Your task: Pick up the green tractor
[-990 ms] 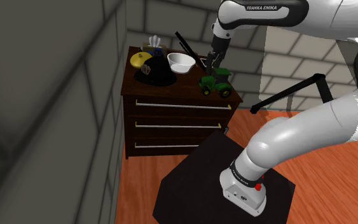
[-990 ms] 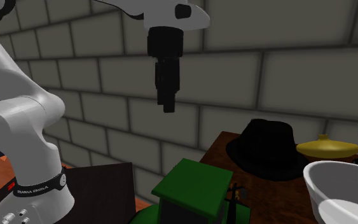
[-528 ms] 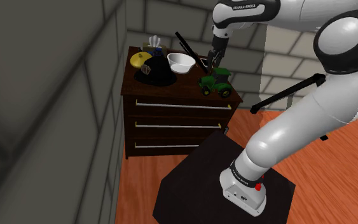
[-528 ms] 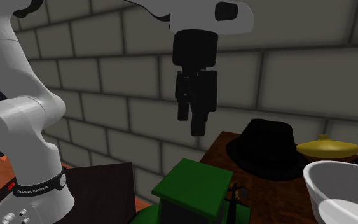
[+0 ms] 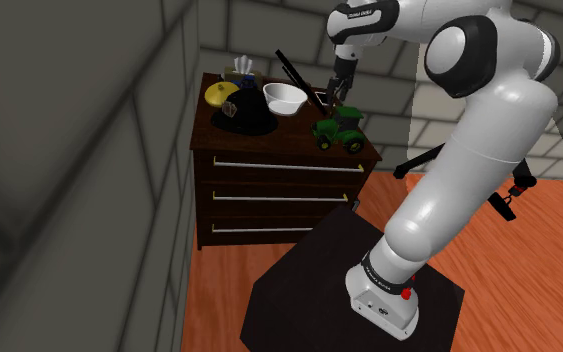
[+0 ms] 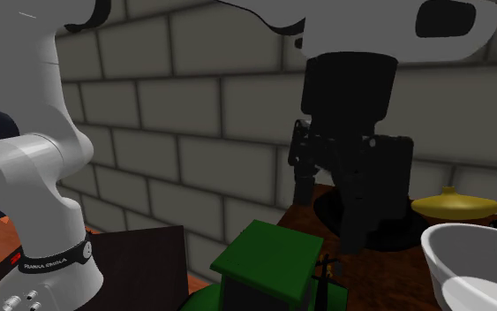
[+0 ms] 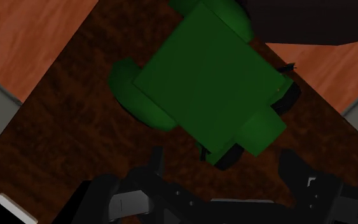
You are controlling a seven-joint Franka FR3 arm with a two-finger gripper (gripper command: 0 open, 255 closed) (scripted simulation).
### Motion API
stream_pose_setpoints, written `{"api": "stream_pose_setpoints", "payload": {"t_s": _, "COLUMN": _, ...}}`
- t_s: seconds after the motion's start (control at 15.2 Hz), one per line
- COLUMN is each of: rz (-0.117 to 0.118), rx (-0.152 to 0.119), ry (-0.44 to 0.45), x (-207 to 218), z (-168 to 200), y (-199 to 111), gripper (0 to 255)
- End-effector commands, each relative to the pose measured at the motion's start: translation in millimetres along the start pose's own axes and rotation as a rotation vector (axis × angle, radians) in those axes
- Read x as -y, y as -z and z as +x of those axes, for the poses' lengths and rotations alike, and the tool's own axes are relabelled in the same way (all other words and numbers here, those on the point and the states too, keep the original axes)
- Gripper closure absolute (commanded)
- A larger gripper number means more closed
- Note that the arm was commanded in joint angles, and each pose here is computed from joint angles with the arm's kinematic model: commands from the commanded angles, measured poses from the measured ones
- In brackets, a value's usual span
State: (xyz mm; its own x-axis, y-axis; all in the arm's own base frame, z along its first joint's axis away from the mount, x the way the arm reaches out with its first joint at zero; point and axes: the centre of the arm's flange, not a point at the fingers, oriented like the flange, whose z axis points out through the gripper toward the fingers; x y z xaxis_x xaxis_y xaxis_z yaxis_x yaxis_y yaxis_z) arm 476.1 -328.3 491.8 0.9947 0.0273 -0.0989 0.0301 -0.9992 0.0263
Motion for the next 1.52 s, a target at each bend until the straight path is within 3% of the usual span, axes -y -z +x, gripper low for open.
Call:
{"api": "stream_pose_setpoints", "payload": {"t_s": 0.0, "rz": 0.0, "rx": 0.002, "ry": -0.001, "x": -7, "z": 4, "y": -7, "gripper": 0}}
{"api": "stream_pose_setpoints", "payload": {"t_s": 0.53, "rz": 0.0, "rx": 0.002, "ry": -0.001, "x": -6, "z": 7, "y": -42, "gripper": 0}}
{"api": "stream_pose_setpoints", "payload": {"t_s": 0.59, "rz": 0.0, "rx": 0.002, "ry": -0.001, "x": -6, "z": 7, "y": -42, "gripper": 255}}
{"api": "stream_pose_setpoints", "payload": {"t_s": 1.19, "rz": 0.0, "rx": 0.002, "ry": -0.001, "x": -6, "z": 7, "y": -42, "gripper": 255}}
{"api": "stream_pose_setpoints", "payload": {"t_s": 1.45, "rz": 0.0, "rx": 0.002, "ry": -0.001, "x": -6, "z": 5, "y": -21, "gripper": 255}}
